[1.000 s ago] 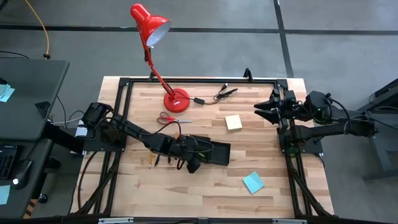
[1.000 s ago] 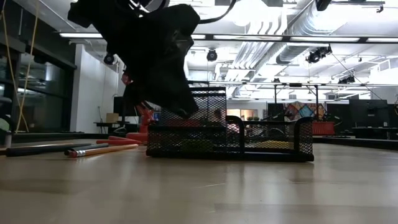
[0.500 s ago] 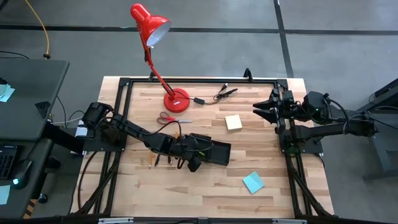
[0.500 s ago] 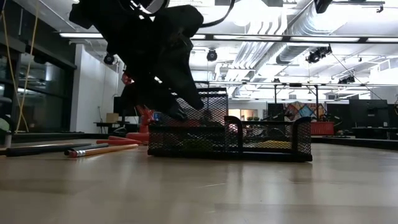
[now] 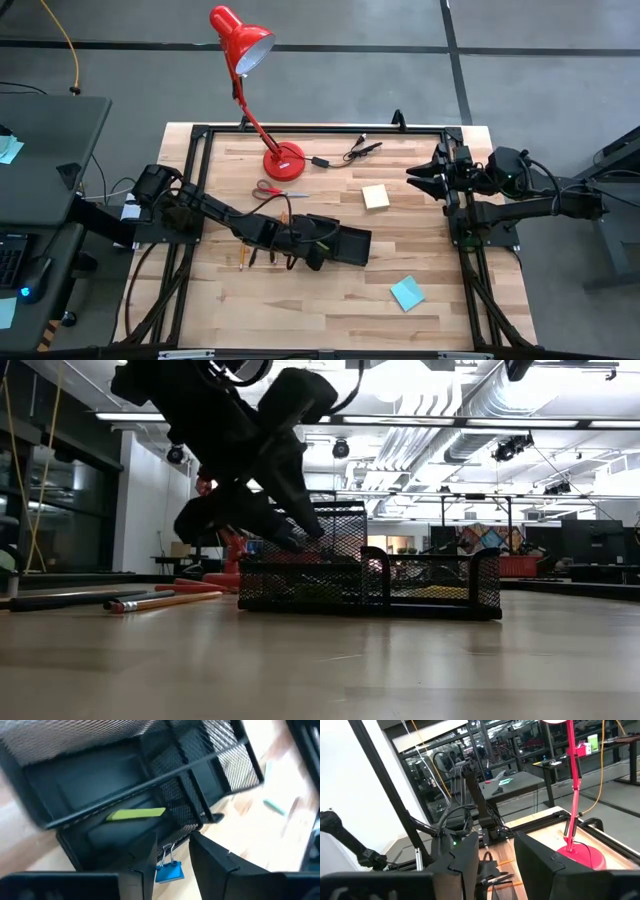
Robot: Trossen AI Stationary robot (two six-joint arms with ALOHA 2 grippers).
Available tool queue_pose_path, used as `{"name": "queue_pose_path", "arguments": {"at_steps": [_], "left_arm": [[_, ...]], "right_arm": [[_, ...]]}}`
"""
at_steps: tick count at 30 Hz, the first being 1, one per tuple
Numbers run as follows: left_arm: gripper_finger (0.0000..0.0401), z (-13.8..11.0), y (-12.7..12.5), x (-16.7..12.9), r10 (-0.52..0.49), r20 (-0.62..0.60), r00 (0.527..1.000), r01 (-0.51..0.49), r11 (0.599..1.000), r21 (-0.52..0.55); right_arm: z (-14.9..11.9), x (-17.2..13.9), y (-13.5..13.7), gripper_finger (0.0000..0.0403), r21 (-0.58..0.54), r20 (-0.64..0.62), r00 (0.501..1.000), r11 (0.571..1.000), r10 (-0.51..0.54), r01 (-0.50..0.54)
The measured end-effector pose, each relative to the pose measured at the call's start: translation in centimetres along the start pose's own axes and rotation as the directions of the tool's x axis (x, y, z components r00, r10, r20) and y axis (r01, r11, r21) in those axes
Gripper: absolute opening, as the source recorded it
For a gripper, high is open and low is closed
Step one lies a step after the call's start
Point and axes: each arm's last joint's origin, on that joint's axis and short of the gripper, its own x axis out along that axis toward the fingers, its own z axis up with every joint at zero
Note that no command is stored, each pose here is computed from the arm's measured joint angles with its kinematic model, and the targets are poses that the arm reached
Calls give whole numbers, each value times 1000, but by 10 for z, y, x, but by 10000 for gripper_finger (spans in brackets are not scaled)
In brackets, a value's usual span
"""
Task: Pick and place office supplies into organizer
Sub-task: Put the blue binder clip into the black desk organizer
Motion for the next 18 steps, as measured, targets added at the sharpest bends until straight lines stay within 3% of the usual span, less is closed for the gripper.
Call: {"name": "queue_pose_path", "arguments": {"at_steps": [3,18], "left_arm": [[102,1,0,0,-2,12,1000,3,996,-88],[101,3,-2,0,-25,2,1000,25,988,-152]], "right_arm": [[0,0,0,122,0,-4,1000,1000,11,-11],[0,0,1,122,-10,-16,999,999,49,-49]]}}
